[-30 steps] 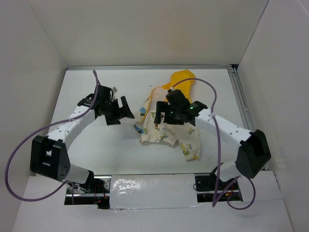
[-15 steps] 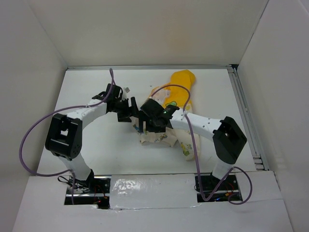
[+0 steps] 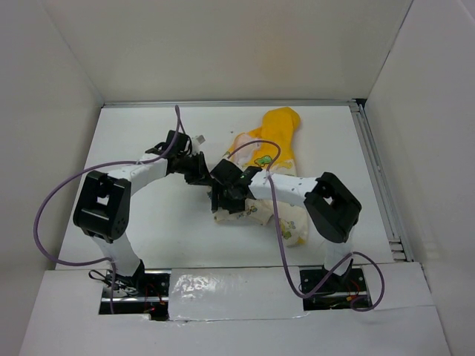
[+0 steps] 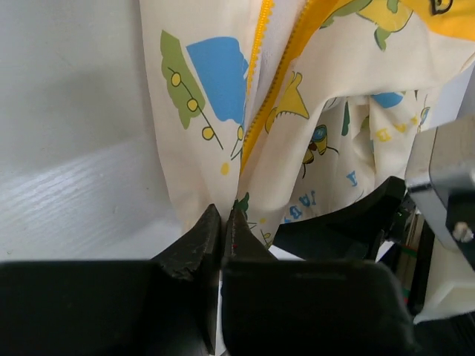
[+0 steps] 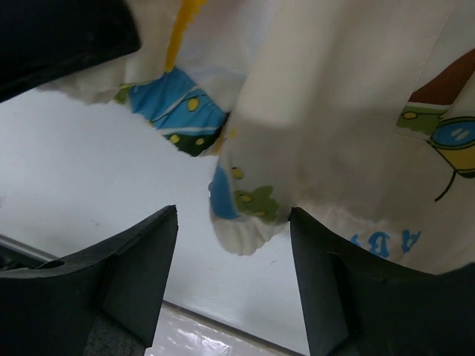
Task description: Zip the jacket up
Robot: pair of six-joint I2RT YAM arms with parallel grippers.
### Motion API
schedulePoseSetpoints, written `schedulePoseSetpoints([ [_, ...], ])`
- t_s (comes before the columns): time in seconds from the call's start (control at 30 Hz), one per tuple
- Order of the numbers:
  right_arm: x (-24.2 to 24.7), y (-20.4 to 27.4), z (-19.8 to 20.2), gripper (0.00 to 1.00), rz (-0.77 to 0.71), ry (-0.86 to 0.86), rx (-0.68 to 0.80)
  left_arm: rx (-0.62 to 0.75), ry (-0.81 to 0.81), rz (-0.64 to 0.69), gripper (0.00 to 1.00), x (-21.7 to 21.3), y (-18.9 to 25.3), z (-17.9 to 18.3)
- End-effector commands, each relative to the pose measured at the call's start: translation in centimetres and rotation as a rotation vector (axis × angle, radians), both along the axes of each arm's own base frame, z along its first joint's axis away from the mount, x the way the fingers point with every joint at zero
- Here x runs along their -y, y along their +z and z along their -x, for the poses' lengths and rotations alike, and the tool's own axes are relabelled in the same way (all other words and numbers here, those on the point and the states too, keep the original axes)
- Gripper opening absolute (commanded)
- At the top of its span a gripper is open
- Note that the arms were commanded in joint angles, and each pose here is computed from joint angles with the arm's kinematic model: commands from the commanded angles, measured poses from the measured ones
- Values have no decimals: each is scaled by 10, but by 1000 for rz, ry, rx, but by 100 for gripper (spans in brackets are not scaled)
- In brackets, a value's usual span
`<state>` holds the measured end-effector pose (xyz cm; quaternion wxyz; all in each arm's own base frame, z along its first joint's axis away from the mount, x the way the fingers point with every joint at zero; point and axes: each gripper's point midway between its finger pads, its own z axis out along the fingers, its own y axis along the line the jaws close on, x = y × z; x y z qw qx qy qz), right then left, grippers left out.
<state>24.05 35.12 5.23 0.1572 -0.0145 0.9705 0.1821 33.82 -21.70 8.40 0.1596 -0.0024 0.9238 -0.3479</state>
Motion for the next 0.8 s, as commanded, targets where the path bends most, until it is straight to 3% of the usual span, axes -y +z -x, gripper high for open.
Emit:
schedulePoseSetpoints([
  [0.0, -6, 2, -6, 68, -18, -43, 9, 12, -38, 16, 0, 4, -5, 4],
  [0.13, -4, -5, -5, 51, -18, -54, 5, 20, -45, 19, 0, 4, -5, 9],
  [0.5, -10, -24, -2, 48, 22, -59, -25, 12, -30, 37, 0, 1, 2, 27],
  [0.53, -10, -24, -3, 44, 24, -61, -19, 6, -28, 34, 0, 1, 0, 29],
  [0.6, -10, -23, -1, 13, 34, -54, -11, 4, -23, 37, 0, 0, 1, 31],
  [0.63, -8, -23, -2, 2, 37, -53, -4, 7, -25, 39, 0, 1, 2, 33],
  [0.77, 9, -3, 0, 0, -13, -48, 15, 7, -26, 38, 0, 0, 4, 40],
])
